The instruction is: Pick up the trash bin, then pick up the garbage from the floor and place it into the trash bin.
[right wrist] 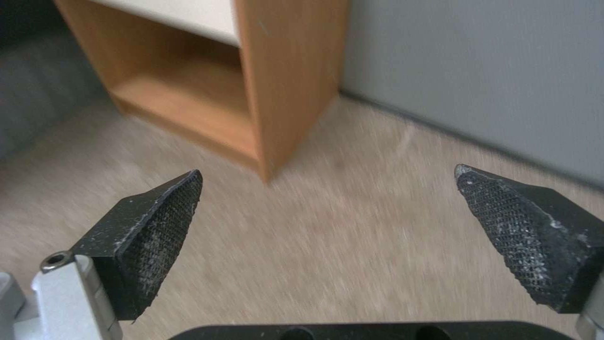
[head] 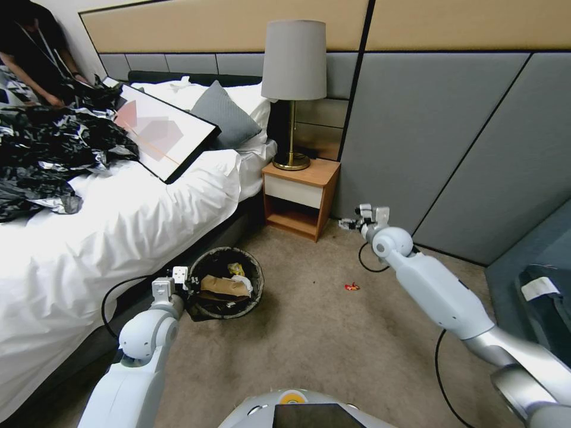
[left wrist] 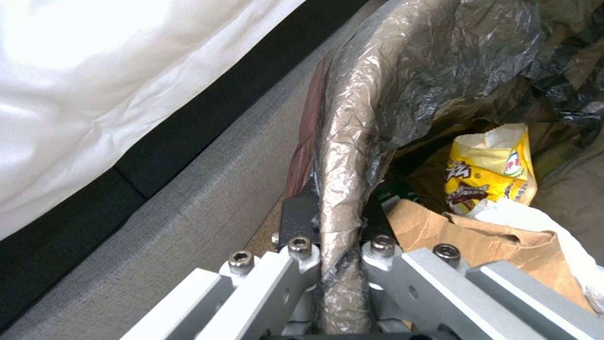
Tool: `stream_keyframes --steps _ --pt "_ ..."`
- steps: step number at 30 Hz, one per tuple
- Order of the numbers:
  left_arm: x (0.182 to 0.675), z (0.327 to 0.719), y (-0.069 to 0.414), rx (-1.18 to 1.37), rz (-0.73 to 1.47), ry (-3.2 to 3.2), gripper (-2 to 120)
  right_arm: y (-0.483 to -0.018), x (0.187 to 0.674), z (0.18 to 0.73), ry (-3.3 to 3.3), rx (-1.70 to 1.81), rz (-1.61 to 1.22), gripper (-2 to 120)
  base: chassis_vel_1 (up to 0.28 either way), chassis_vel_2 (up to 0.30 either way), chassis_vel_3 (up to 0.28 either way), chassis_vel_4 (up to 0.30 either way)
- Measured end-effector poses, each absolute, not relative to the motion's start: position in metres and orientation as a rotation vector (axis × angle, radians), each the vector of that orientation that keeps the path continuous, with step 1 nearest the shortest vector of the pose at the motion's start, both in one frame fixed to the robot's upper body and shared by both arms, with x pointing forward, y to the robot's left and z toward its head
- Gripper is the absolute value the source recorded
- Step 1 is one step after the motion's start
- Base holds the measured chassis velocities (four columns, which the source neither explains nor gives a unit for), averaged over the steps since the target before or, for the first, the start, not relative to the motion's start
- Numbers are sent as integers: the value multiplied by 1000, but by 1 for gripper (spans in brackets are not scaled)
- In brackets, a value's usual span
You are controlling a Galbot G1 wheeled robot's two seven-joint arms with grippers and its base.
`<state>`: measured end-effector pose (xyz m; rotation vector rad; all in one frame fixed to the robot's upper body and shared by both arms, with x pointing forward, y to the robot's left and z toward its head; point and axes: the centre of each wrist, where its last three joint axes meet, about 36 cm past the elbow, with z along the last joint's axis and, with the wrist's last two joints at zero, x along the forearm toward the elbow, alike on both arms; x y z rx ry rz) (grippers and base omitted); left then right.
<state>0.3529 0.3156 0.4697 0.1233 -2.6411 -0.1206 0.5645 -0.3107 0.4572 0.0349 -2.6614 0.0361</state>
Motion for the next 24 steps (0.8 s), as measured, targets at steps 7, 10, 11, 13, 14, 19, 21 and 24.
stream_keyframes --steps 7,10,11,13,14,19,21,24 --pt "353 469 313 115 -114 -2640 0 -317 547 408 -2591 -26 39 100 0 0 0 0" --pt "353 469 313 113 -114 -2640 0 -320 538 391 -2564 -39 38 100 0 0 0 0" --pt "353 469 313 113 -114 -2640 0 -320 536 389 -2560 -41 37 100 0 0 0 0" --pt "353 469 312 113 -115 -2641 0 -321 529 379 -2541 -48 26 100 0 0 0 0" --pt "353 469 312 112 -116 -2641 0 -322 525 373 -2528 -53 17 100 0 0 0 0" --pt "354 467 311 110 -118 -2636 0 -324 499 337 -2465 -80 9 100 0 0 0 0" --pt "354 467 311 109 -118 -2636 0 -324 495 332 -2457 -83 9 100 0 0 0 0" --pt "355 465 311 110 -117 -2631 0 -321 478 308 -2419 -90 15 100 0 0 0 0"
